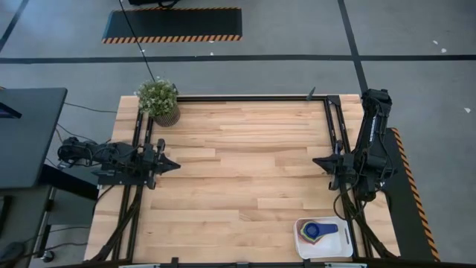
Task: Nest measuring cups in basket
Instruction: Return to Home Position
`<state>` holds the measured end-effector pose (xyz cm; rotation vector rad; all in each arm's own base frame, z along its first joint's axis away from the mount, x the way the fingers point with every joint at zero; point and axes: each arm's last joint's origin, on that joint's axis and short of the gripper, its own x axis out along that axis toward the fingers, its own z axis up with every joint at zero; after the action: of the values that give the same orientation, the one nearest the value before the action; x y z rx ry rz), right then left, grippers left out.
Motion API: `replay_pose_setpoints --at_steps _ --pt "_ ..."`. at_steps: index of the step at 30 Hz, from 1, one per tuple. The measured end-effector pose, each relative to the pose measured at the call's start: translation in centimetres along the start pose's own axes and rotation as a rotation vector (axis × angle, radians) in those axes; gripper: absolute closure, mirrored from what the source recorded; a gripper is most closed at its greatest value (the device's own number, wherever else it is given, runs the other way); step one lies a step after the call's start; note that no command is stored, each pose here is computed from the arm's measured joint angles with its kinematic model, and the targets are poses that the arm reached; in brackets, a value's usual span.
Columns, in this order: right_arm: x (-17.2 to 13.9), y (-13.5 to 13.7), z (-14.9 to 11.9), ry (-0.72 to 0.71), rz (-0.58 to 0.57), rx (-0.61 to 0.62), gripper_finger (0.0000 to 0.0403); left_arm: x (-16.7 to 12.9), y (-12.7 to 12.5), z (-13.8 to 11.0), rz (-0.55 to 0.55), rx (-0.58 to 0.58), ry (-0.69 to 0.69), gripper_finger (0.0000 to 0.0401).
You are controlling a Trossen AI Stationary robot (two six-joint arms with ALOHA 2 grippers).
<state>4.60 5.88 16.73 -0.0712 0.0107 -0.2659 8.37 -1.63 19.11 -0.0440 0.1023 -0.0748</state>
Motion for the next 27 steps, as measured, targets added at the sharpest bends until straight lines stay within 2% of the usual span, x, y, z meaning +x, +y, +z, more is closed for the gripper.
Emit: replay_pose_setpoints --at_steps 5,10,18,23,27 --pt "0.3 -0.2 -0.1 0.013 -0.039 0.067 0.0385 0.0 0.0 0.0 0.000 0.028 0.000 0.0388" --pt "0.8 -0.6 -0.5 0.116 -0.100 0.117 0.0385 0.0 0.0 0.0 0.000 0.072 -0.001 0.0388" --pt "1.5 -1.1 -0.4 0.095 -0.215 0.114 0.0385 0.0 0.0 0.1 0.000 0.077 -0.004 0.0388" --pt "1.8 -1.4 -0.1 0.023 -0.297 0.044 0.0385 0.0 0.0 0.0 0.001 0.078 -0.004 0.0388" --pt "2.2 -1.8 -0.2 0.029 -0.366 0.031 0.0385 0.0 0.0 0.0 0.000 0.079 -0.004 0.0388"
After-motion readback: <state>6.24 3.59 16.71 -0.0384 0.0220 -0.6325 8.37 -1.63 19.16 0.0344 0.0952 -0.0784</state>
